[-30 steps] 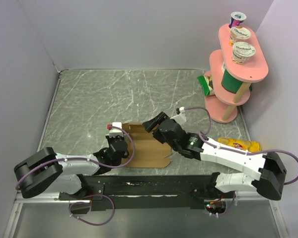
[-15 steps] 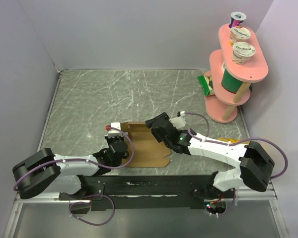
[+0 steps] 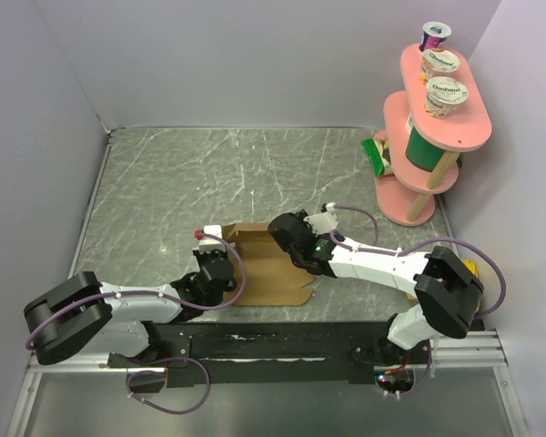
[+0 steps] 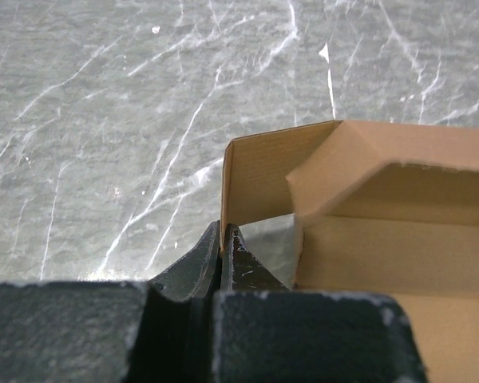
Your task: Fold the paper box
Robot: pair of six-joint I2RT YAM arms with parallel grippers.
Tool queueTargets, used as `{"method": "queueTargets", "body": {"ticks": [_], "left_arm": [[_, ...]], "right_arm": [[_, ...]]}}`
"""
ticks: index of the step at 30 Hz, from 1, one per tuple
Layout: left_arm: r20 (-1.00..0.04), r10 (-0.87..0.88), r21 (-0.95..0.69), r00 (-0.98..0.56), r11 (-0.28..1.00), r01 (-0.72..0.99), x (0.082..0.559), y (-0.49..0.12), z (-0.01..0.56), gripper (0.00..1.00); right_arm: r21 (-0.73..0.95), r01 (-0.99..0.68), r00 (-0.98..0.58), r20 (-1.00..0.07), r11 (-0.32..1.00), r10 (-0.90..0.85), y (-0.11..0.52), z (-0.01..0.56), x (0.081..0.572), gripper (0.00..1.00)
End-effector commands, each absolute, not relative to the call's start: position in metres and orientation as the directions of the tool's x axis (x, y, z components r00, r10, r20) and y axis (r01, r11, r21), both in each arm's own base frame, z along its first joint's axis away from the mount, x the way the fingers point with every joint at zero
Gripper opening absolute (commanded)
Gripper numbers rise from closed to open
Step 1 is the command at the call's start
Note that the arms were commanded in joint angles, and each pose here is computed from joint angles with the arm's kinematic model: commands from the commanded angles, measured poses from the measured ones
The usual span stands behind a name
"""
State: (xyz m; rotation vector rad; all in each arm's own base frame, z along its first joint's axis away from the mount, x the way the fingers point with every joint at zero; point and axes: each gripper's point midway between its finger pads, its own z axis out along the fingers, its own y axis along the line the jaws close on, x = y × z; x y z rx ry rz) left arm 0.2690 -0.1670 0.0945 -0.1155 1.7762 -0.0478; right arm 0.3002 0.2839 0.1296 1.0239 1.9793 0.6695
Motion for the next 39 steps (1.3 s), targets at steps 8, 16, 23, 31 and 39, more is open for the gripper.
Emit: {"method": "queueTargets", "body": {"ticks": [8,16,23,31,39], "left_arm": [[-0.962,-0.144,-0.159,-0.230,0.986,0.045,0.270,-0.196,0.102,0.03],[-0.959,-0.138,-0.190,-0.248,0.962,0.198,0.261,-0.217,0.123,0.76],[-0.954,-0.172,-0.250,-0.246,0.910,0.330,0.241,-0.219,0.146,0.98],[-0.956,-0.173,-0.270,-0.238,0.838,0.474,0.222,-0.212,0.169,0.96],[-0.938,-0.269,-0.347,-0.220,0.712,0.610,0.235,-0.214,0.209,0.96]], "right_arm": [[0.726,0.409,-0.283,-0.476,0.554,0.833,0.276,0.123,0.318,0.00],[0.791,0.317,-0.256,-0.460,0.524,0.850,0.269,0.127,0.328,0.00],[0.838,0.150,-0.215,-0.490,0.525,0.845,0.255,0.160,0.345,0.00],[0.877,0.099,-0.249,-0.435,0.470,0.865,0.268,0.168,0.358,0.00],[0.912,0.026,-0.247,-0.390,0.409,0.887,0.259,0.167,0.380,0.00]]}}
